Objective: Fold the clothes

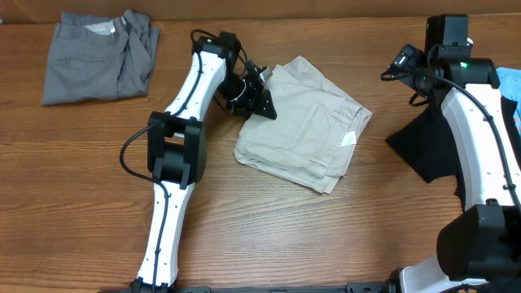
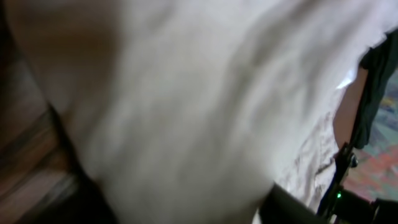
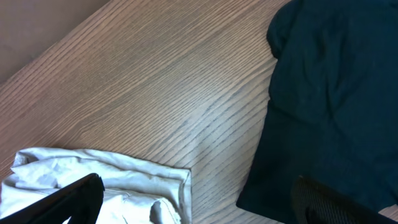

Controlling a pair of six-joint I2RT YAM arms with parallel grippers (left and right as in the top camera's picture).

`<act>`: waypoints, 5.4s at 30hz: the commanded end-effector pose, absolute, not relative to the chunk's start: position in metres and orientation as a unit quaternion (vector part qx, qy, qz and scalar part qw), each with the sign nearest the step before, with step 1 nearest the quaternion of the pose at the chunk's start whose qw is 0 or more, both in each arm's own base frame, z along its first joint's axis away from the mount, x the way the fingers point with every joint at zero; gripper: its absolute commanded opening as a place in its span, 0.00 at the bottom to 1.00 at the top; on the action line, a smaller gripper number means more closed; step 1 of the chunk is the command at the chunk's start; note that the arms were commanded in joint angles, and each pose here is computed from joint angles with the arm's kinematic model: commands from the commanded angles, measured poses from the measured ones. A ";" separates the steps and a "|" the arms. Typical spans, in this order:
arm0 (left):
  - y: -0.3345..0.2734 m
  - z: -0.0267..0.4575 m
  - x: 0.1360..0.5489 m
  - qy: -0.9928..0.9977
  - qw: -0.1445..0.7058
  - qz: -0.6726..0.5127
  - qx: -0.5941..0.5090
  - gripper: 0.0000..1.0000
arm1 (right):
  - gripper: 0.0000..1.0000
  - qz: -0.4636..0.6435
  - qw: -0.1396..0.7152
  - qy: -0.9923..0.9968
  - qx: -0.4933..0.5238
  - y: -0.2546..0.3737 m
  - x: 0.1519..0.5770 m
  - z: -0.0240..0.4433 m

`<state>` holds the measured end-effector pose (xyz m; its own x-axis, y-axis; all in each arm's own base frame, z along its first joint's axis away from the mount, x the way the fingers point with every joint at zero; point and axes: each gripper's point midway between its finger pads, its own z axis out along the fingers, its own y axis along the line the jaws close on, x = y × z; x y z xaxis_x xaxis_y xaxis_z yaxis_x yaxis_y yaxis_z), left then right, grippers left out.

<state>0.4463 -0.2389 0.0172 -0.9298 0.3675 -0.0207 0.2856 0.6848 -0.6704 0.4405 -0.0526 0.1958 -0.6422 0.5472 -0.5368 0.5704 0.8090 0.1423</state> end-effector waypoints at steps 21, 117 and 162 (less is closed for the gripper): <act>-0.046 0.055 0.547 -0.994 -0.092 0.057 -0.027 0.04 | 1.00 -0.019 0.301 0.902 0.308 -0.054 0.443 0.204; 0.296 0.148 0.596 -0.896 -0.358 -0.199 0.174 0.37 | 1.00 -0.019 0.301 0.902 0.308 -0.054 0.443 0.204; 0.284 0.149 0.593 -0.899 -0.359 -0.119 0.222 0.04 | 1.00 -0.019 0.301 0.902 0.308 -0.054 0.443 0.204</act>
